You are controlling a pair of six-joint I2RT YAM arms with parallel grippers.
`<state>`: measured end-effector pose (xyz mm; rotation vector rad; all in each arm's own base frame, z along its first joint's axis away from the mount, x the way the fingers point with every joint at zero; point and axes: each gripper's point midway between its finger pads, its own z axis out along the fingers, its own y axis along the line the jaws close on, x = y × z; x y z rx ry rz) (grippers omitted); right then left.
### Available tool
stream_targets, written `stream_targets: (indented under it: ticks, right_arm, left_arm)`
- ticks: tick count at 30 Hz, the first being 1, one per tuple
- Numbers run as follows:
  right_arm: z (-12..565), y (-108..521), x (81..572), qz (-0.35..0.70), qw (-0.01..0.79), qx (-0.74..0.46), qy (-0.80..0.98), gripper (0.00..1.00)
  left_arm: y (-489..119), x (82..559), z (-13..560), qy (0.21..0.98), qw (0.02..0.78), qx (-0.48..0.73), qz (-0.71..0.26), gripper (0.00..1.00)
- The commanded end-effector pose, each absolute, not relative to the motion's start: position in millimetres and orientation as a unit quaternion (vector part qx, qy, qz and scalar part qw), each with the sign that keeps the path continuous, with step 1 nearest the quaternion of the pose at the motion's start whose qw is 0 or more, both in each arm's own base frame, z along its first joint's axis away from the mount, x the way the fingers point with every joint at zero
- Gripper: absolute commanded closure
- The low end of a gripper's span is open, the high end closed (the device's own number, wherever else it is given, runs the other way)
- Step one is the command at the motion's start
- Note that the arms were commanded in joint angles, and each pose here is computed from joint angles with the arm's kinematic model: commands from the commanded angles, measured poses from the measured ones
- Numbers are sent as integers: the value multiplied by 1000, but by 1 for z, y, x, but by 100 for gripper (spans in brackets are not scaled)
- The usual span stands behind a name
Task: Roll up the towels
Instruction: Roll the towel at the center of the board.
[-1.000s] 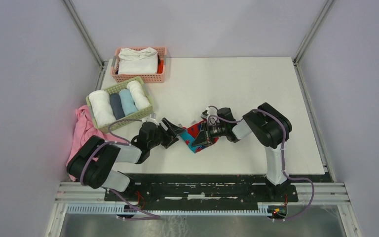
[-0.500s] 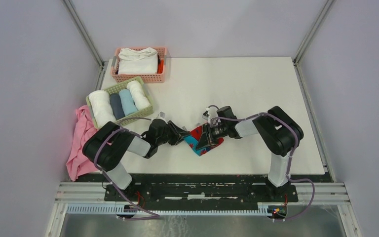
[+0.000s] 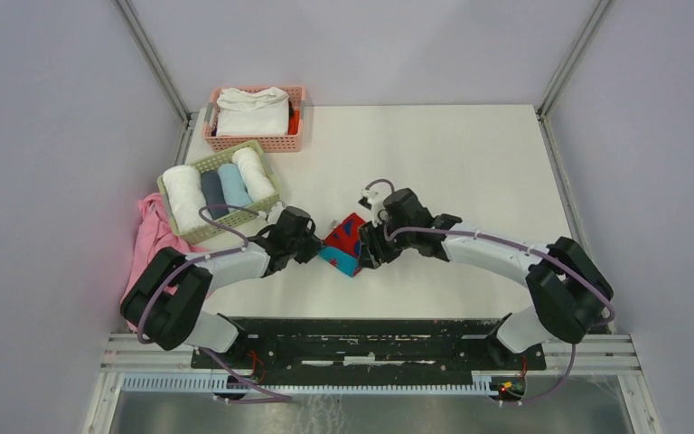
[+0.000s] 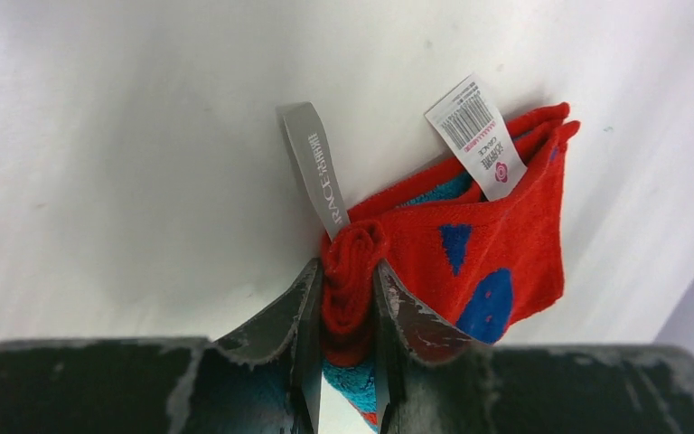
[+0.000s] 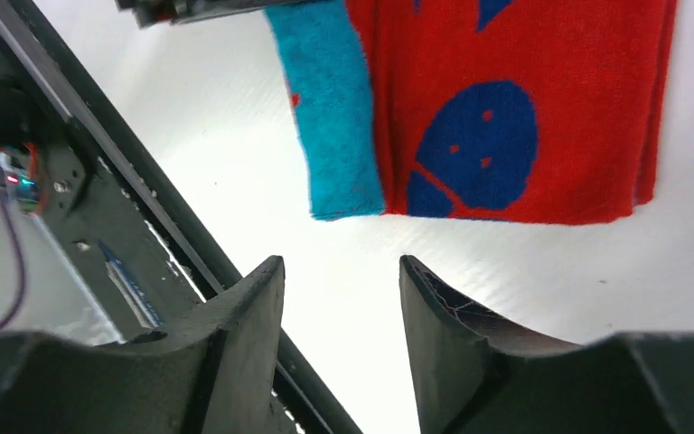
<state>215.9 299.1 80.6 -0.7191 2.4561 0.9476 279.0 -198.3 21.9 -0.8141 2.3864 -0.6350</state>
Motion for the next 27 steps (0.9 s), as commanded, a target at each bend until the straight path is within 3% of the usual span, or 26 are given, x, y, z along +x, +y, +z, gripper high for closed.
stream_targets:
  ticks: [1,5,18,23,27]
  right_arm:
    - [97,315,223,238,326,-331,853,42]
    - [99,339,221,208,374,-372,824,34]
    - [76,390,220,122,436,-451,769,33]
    - [48,384,214,96,394,-469,785,38]
    - [26,368,201,78,347,-473,806,48]
  left_arm:
    - [-153,259,9,901,276,-311,-121,75]
    - [-144,254,10,902,277,-316,-100,75]
    - [-143,249,11,901,271,-323,-102,73]
    - [-143,248,8,899,268,-331,-103,73]
    - [-141,245,6,895,264,-346,-104,72]
